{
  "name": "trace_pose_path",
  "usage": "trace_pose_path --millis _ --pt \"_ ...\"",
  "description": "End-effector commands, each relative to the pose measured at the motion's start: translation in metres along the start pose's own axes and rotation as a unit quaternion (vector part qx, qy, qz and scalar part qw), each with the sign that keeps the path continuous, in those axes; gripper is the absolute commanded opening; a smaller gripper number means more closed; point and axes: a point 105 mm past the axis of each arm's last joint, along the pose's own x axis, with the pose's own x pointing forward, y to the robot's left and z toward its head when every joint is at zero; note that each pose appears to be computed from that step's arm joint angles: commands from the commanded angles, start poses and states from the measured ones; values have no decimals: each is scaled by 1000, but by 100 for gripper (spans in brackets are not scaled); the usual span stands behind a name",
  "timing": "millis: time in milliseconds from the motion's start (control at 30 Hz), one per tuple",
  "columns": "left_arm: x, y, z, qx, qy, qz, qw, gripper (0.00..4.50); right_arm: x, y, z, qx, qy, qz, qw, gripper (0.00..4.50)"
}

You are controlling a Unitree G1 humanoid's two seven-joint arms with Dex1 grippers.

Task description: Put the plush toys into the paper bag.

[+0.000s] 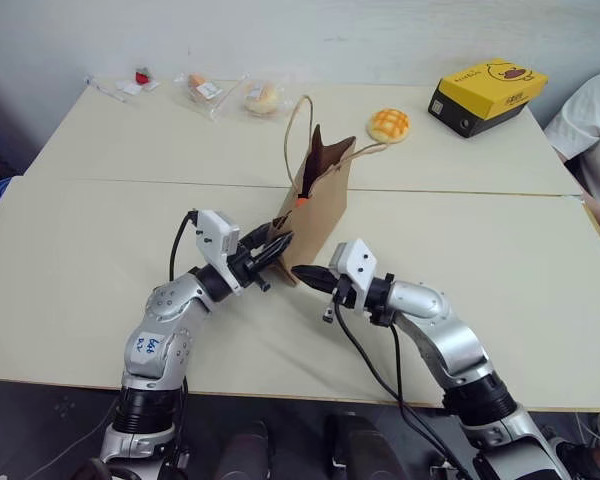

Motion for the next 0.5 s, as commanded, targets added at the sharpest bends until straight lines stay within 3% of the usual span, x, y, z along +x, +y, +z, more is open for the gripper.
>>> trace_pose_path --millis 33,233,500 --pt "-8 6 30 12 -39 -55 998 6 -29 -10 19 -24 -25 -27 999 0" --pt "-13 3 53 -9 -34 -216 976 3 -93 -8 18 -27 16 -36 999 0" --pt "-17 -41 58 -32 -9 -476 879 3 -195 -7 6 -48 125 -88 987 0"
